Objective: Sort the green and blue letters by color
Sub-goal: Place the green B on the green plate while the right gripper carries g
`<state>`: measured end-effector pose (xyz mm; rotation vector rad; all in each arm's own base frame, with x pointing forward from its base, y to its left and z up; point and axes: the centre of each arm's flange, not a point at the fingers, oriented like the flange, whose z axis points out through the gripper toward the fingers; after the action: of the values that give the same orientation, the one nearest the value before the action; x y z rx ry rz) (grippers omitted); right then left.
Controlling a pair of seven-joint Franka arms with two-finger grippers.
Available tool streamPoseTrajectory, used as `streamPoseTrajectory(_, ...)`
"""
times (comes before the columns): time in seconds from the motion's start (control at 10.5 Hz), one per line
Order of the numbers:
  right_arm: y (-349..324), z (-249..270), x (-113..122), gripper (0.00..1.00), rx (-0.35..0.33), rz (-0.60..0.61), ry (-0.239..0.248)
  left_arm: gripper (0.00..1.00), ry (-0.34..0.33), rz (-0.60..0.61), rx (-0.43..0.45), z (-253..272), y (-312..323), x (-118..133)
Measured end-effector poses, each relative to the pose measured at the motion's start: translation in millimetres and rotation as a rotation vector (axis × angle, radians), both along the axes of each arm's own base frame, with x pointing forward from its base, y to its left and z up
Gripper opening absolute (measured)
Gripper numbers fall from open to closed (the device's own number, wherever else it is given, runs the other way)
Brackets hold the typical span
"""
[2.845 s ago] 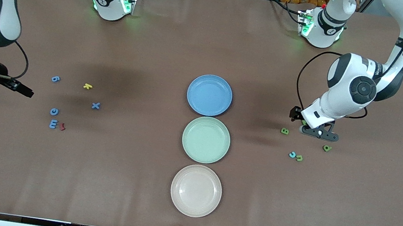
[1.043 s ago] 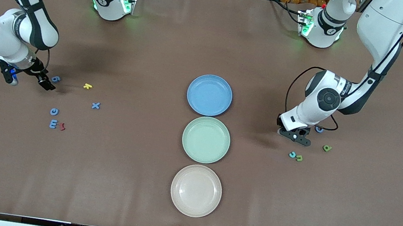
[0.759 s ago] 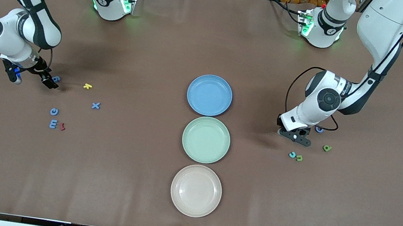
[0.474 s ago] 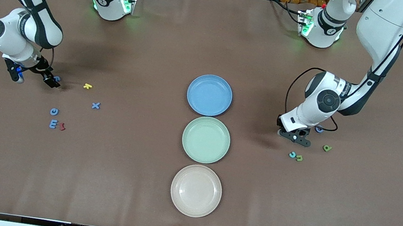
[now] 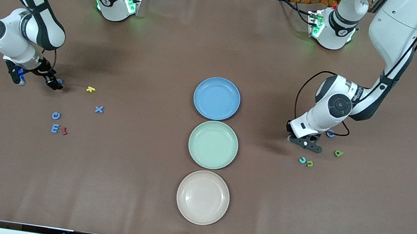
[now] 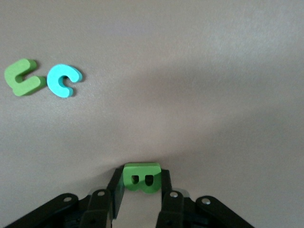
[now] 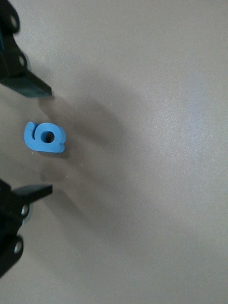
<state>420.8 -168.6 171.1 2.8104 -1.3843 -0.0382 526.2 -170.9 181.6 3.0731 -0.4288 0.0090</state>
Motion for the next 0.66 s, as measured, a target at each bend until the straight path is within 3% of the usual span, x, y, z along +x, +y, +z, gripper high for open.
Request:
streamPoseTrajectory(0.09, -1, 0, -1, 0.69, 0.000, -0.002, 0.001, 0.35, -0.012, 0.021, -0.005, 5, -4, 3)
streamPoseTrajectory(0.19, -1, 0, -1, 0.67, 0.000, -0.002, 0.001, 0.35, -0.028, 0.041, -0.015, 13, -14, 7)
streamPoseTrajectory(0.38, 0, 0, -1, 0.45, -0.004, 0.001, -0.010, 0.35, -0.050, 0.072, -0.053, 31, -53, 5)
streamPoseTrajectory(0.47, 0, 0, -1, 0.44, -0.004, 0.001, -0.011, 0.35, -0.058, 0.086, -0.074, 43, -77, 4)
streamPoseTrajectory(0.57, 1, 2, 1, 0.30, -0.005, 0.004, -0.016, 0.35, -0.067, 0.107, -0.098, 58, -100, 5)
streamPoseTrajectory(0.66, 1, 2, 1, 0.26, -0.005, 0.004, -0.017, 0.35, -0.077, 0.124, -0.119, 71, -120, 6)
